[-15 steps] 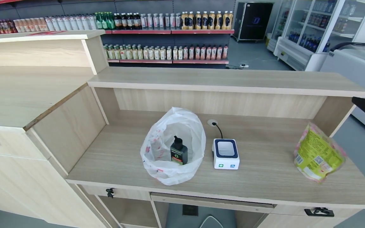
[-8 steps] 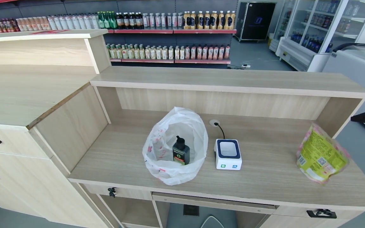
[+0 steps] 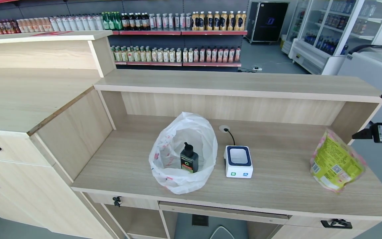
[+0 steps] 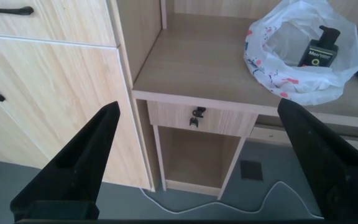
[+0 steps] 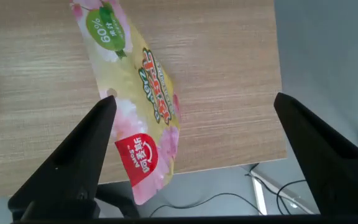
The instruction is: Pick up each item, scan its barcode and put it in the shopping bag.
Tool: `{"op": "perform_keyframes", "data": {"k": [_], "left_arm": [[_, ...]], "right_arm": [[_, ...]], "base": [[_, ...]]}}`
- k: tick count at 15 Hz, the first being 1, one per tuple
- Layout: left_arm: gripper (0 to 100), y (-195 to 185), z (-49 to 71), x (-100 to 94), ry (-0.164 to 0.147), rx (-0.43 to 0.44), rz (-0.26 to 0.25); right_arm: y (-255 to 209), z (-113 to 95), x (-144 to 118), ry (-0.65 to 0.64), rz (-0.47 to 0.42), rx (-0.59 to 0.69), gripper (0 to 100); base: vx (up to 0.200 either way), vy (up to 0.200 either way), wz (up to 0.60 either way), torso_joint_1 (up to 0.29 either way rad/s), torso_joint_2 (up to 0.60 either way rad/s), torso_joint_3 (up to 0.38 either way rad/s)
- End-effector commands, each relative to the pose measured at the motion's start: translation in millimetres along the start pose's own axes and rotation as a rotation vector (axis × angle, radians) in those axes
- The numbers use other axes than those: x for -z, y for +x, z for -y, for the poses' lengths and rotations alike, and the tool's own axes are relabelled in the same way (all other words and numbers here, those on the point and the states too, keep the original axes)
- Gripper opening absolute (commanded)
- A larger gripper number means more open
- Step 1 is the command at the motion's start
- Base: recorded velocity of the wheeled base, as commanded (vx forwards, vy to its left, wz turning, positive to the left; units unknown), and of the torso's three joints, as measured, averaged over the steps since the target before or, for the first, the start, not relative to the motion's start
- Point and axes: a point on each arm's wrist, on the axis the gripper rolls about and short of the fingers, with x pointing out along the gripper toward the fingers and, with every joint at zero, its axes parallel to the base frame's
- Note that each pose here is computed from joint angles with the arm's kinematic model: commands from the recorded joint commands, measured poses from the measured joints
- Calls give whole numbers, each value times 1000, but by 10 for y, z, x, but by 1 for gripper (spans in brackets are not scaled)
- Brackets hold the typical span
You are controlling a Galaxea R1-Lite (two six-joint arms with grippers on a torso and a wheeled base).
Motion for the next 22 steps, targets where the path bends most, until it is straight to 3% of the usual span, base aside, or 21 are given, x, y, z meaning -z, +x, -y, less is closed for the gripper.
{"op": "perform_keyframes", "data": {"k": [1, 6, 12, 22], "left_arm": [[100, 0, 0, 0, 0, -1, 0], [100, 0, 0, 0, 0, -1, 0], [100, 0, 0, 0, 0, 1, 0], [100, 0, 0, 0, 0, -1, 0]], "right_arm": [[288, 3, 98, 5, -61, -19, 100], [522, -54, 223, 9, -84, -120, 100], [506, -93, 187, -10, 9, -234, 100], [1128, -258, 493, -25, -32, -293, 100]], "base": [[0, 0, 0, 0, 0, 0], [0, 0, 0, 0, 0, 0], [0, 0, 0, 0, 0, 0], [0, 0, 0, 0, 0, 0]]}}
